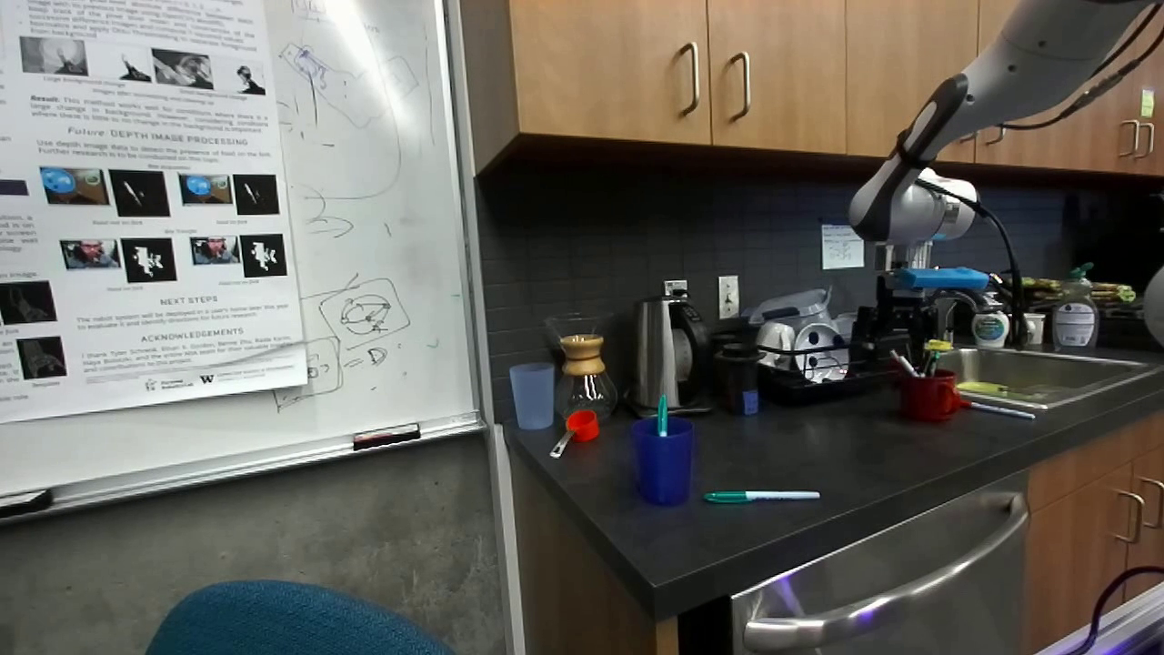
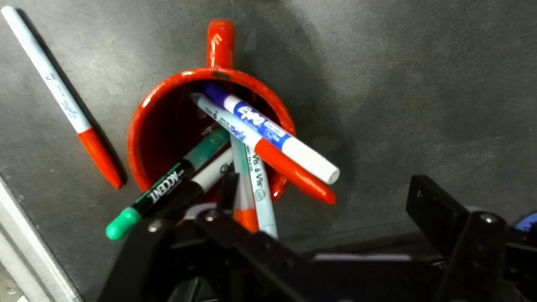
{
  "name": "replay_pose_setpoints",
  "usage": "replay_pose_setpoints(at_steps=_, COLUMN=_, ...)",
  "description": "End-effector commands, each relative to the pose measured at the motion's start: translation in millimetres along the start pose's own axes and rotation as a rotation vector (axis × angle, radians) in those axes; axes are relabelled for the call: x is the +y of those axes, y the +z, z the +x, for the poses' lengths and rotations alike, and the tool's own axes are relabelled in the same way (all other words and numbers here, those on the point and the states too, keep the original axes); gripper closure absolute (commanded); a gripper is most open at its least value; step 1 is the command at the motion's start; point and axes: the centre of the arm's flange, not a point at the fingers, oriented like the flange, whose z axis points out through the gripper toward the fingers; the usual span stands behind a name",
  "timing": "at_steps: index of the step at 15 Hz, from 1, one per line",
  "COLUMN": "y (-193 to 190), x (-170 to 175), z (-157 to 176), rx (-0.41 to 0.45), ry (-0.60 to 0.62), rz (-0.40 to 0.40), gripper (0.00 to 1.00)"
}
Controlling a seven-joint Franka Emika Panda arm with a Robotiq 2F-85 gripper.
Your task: Remove the orange pen from the orange cup and put it on the counter
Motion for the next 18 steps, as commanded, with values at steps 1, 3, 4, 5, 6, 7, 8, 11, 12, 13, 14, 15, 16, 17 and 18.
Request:
replay_pose_setpoints(at_steps=1, y=0.1, x=-0.2, z=0.0, rx=0.001, ry=0.001, rz=0.000, gripper=0.26)
replay_pose_setpoints(at_steps=3, y=0.2, x=-0.8, z=-0.1, rx=0.000, ry=0.000, rz=0.001, gripper=0.39)
replay_pose_setpoints(at_steps=4, y=0.1, x=-1.1, z=0.0, rx=0.000, ry=-0.001, rz=0.002, gripper=0.46)
replay_pose_setpoints(at_steps=5, y=-0.1, x=-1.3, z=-0.1, rx=0.000, ry=-0.001, rz=0.002, gripper=0.55)
replay_pose_setpoints(at_steps=6, y=0.1, x=-1.6, z=0.0, rx=0.000, ry=-0.002, rz=0.002, gripper=0.62)
replay_pose_setpoints(at_steps=7, y=-0.1, x=-1.7, z=0.1, rx=0.000, ry=-0.002, rz=0.001, gripper=0.72)
replay_pose_setpoints(at_steps=8, y=-0.2, x=-1.6, z=0.3, rx=0.000, ry=-0.002, rz=0.001, gripper=0.79)
replay_pose_setpoints(at_steps=11, y=-3.5, x=-1.5, z=3.4, rx=0.009, ry=0.000, rz=0.001, gripper=0.94)
replay_pose_setpoints(at_steps=12, y=-3.3, x=-1.7, z=3.0, rx=0.008, ry=0.001, rz=0.000, gripper=0.94)
replay_pose_setpoints(at_steps=13, y=-4.3, x=-1.7, z=3.6, rx=0.011, ry=0.001, rz=0.000, gripper=0.98)
replay_pose_setpoints(at_steps=14, y=-4.9, x=-1.8, z=4.2, rx=0.013, ry=0.001, rz=0.000, gripper=0.97)
replay_pose_setpoints(at_steps=15, y=-5.7, x=-2.3, z=4.5, rx=0.013, ry=0.000, rz=0.000, gripper=0.96)
replay_pose_setpoints(at_steps=16, y=-6.4, x=-2.6, z=4.7, rx=0.015, ry=-0.001, rz=0.000, gripper=1.00)
replay_pose_setpoints(at_steps=17, y=-7.8, x=-3.0, z=5.4, rx=0.018, ry=-0.003, rz=0.001, gripper=0.99)
replay_pose_setpoints(at_steps=18, y=-9.4, x=-3.8, z=5.4, rx=0.022, ry=-0.006, rz=-0.001, gripper=0.98)
